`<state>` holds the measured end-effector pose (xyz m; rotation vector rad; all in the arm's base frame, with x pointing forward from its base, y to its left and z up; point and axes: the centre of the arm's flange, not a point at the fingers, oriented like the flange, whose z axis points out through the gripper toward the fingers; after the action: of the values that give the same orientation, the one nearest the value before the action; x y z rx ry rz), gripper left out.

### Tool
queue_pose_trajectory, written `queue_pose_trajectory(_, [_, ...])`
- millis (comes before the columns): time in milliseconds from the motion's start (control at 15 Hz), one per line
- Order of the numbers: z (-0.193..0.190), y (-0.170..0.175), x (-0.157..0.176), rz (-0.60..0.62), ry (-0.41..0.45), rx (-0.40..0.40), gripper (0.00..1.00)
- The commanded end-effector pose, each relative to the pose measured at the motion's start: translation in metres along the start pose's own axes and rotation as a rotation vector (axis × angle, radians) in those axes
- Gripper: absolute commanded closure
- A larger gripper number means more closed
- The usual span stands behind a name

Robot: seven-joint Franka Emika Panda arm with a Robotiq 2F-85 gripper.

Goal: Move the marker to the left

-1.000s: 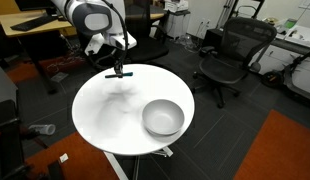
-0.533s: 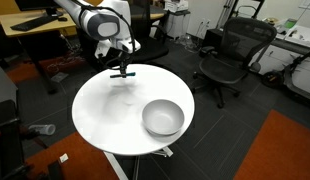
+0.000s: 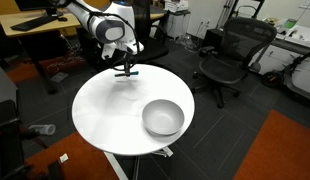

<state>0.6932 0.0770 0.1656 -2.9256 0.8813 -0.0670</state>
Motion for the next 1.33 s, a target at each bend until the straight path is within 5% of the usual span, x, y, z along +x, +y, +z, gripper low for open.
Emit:
queue_pose_trajectory(0, [0.001, -0.013, 0.012, 0.001, -0.007, 0.023, 0.95])
queue_pose_trajectory(133, [0.003, -0.015, 0.013, -0.001, -0.007, 0.021, 0.55])
queue_pose_trajectory(600, [-0.001, -0.016, 0.012, -0.014, -0.037, 0.011, 0.05])
queue_pose_trajectory(1267, [-0.066, -0.017, -0.014, -0.09, -0.12, -0.013, 0.0])
